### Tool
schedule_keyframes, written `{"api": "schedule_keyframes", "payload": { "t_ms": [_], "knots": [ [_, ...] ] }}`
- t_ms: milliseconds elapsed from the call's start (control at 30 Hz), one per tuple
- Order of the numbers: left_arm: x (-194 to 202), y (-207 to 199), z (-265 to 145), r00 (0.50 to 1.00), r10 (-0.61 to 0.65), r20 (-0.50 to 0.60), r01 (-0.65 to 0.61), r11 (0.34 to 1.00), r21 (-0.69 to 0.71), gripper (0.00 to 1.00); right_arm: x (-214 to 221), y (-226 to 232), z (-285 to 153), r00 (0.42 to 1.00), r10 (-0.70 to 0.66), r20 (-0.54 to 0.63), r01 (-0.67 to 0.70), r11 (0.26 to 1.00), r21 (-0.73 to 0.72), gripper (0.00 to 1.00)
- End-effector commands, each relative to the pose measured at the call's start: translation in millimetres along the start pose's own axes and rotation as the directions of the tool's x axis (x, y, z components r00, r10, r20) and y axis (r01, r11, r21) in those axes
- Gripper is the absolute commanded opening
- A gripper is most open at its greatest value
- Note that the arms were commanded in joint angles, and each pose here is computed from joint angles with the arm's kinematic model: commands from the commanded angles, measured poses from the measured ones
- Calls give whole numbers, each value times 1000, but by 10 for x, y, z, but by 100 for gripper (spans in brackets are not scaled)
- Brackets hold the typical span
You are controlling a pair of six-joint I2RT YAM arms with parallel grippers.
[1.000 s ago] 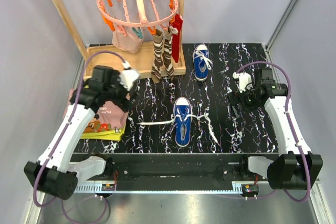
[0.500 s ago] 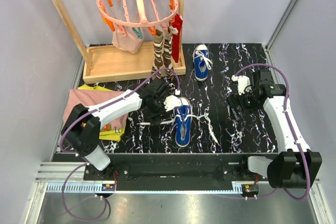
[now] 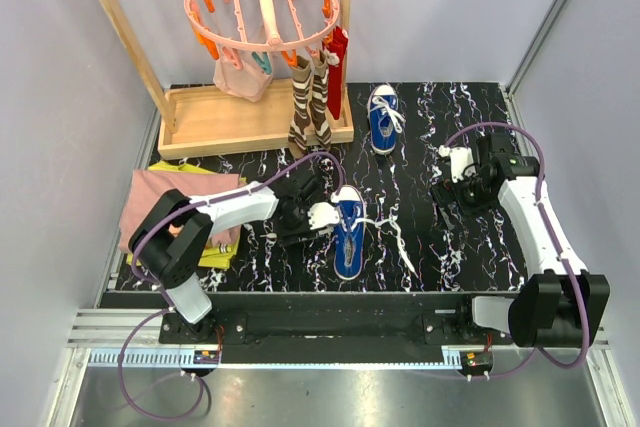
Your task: Tie the shoes
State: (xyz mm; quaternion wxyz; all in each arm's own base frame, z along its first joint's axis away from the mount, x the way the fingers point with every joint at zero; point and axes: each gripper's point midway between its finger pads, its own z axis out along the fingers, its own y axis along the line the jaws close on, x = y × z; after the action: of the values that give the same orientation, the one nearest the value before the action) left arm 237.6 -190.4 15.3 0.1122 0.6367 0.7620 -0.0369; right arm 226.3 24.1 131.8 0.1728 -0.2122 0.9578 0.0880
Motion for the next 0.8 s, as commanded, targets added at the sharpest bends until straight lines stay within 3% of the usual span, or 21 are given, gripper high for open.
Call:
{"api": "schedule_keyframes", "payload": {
  "t_ms": [0,67,233,467,767],
  "knots": [
    [26,64,139,999,43,-3,-43,999,-30,50,-68,20,-16,1000,1,5,-1,1000,-14,100],
    [7,76,153,999,44,3,-43,998,-36,40,-79,9,-16,1000,7,3,-7,1000,-10,100],
    [-138,49,-2,997,24,77,-21,999,-29,0,-139,79,-16,1000,-15,6,15,1000,-21,100],
    [-617,4,-771,945,-67,321,77,997,-16,0,-121,377,177,985,-161,-70,158,987,-36,97],
    [-740,-202,-906,896,-165,413,143,986,83,0,85,683,631,914,-339,-222,326,941,-92,83]
  ]
}}
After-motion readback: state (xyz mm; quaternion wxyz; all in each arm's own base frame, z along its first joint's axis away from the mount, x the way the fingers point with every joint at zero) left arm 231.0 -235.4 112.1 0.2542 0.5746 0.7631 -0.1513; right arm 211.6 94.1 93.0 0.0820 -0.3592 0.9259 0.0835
